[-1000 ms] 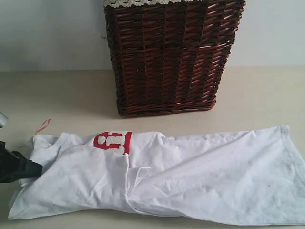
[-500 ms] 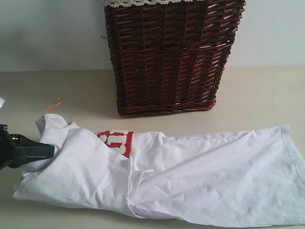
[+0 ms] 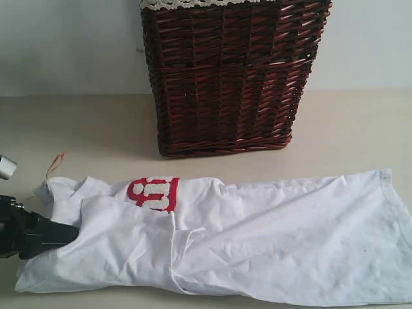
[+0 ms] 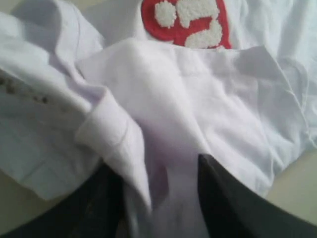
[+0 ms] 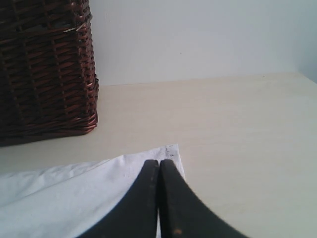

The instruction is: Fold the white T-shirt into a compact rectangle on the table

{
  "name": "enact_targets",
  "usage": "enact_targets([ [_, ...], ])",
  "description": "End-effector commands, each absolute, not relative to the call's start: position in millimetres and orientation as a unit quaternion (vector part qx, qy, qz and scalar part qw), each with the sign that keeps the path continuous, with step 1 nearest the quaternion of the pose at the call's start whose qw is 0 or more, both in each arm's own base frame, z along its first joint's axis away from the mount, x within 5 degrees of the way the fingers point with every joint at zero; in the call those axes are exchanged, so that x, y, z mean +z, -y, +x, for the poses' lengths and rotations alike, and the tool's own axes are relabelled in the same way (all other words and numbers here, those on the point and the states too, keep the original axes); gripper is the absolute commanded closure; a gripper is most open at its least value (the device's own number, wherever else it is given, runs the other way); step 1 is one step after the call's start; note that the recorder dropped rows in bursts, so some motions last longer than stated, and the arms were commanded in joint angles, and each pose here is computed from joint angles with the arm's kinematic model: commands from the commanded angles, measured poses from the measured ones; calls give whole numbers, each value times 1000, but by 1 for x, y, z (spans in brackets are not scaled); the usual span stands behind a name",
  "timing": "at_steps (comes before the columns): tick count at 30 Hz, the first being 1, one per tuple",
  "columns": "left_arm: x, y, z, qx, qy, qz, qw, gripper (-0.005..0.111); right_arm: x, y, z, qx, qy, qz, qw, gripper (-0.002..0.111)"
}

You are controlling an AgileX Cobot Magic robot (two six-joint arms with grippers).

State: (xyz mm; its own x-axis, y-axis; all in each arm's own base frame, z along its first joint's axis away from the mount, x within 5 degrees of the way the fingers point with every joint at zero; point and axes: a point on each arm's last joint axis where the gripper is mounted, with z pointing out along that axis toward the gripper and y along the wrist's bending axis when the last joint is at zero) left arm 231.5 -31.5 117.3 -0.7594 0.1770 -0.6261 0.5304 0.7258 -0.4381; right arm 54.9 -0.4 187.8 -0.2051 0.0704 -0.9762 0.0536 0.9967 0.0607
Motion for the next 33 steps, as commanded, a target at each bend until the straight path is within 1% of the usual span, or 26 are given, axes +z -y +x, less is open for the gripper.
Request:
enact_targets([
  [1,113,25,236,-274,-900,167,295,55,187,1,55,5,-773,39,634,108],
  [3,112,22,238,-263,-905,154,296,63,187,1,55,5,-773,39,634,108],
  [4,111,22,238,-260,-907,154,295,77,187,1,55,5,-773,39,634,108],
  [7,110,21,238,-253,-909,152,293,101,187,1,55,5,-773,39,634,108],
  [8,109,20,238,-246,-912,154,291,106,187,1,55,5,-773,39,634,108],
  [11,107,16,238,-222,-921,150,284,107,187,1,55,5,-773,39,634,108],
  [15,105,3,240,-154,-942,111,279,107,187,1,55,5,-773,39,634,108],
  [17,105,-3,240,-129,-946,108,277,107,187,1,55,5,-773,39,634,108],
  [27,114,-6,241,-125,-944,92,292,107,187,1,55,5,-773,39,634,108],
  [33,129,-15,241,-124,-934,76,326,107,187,1,55,5,-773,39,634,108],
])
